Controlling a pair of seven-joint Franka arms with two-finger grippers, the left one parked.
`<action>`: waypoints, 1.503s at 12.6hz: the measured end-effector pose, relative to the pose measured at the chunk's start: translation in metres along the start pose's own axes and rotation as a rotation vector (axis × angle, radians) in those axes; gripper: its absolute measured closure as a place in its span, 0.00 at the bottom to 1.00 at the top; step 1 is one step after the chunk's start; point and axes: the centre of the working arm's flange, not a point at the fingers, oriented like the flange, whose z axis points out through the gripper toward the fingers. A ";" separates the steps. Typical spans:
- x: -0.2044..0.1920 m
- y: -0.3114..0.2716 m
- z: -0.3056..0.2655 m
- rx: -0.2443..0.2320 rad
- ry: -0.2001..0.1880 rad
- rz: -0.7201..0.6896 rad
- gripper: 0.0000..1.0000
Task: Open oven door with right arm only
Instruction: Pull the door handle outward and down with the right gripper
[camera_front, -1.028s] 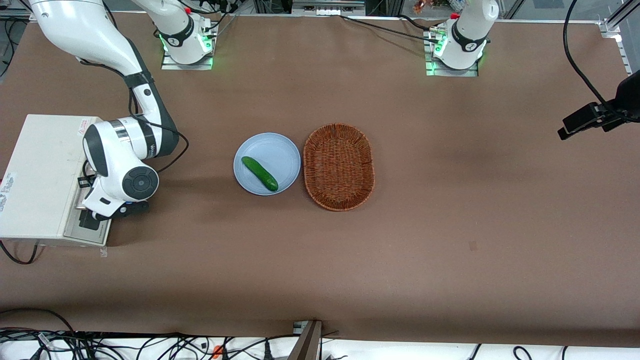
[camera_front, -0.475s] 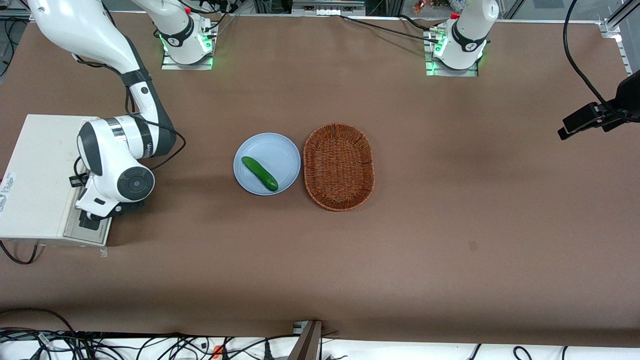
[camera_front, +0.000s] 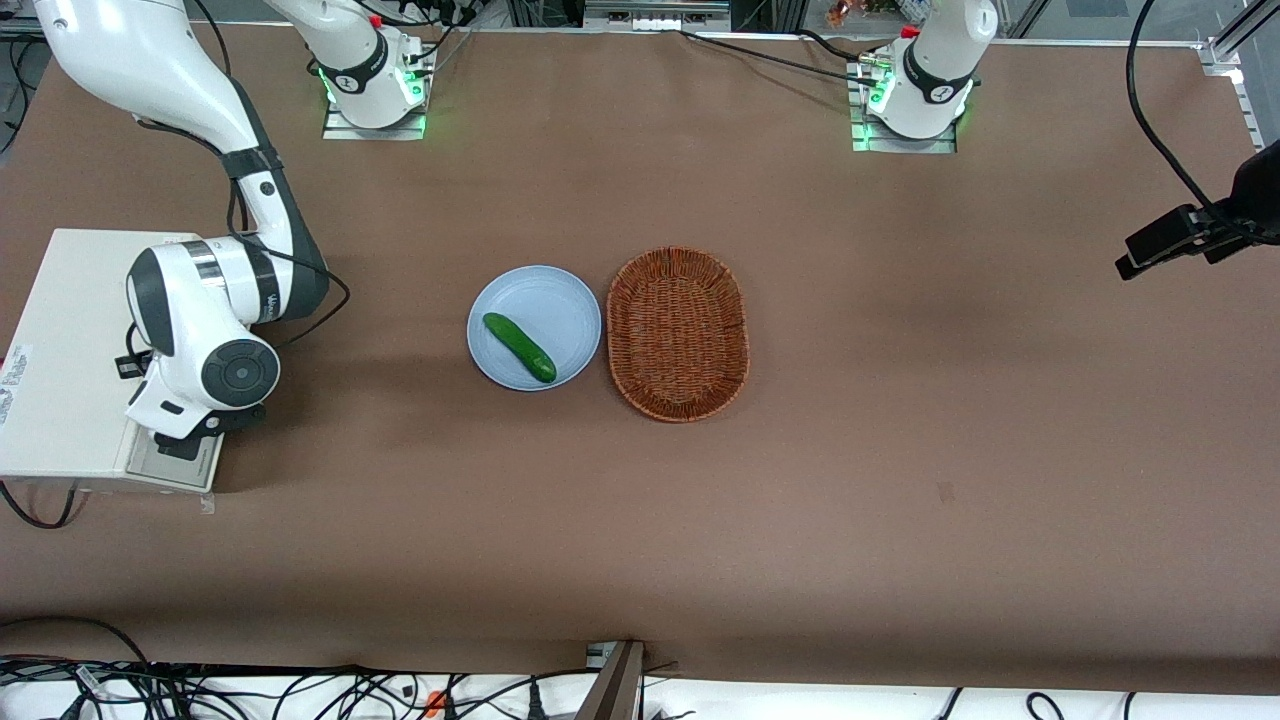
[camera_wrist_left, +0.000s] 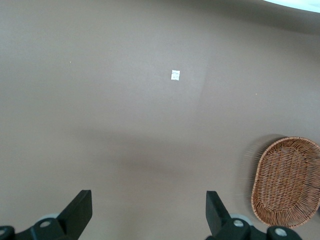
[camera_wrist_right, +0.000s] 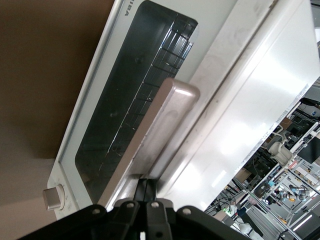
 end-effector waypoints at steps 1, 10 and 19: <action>0.001 -0.001 0.000 0.000 0.001 -0.002 0.99; 0.002 -0.008 -0.006 0.016 0.009 0.034 0.99; 0.012 -0.023 -0.026 0.147 0.040 0.054 0.99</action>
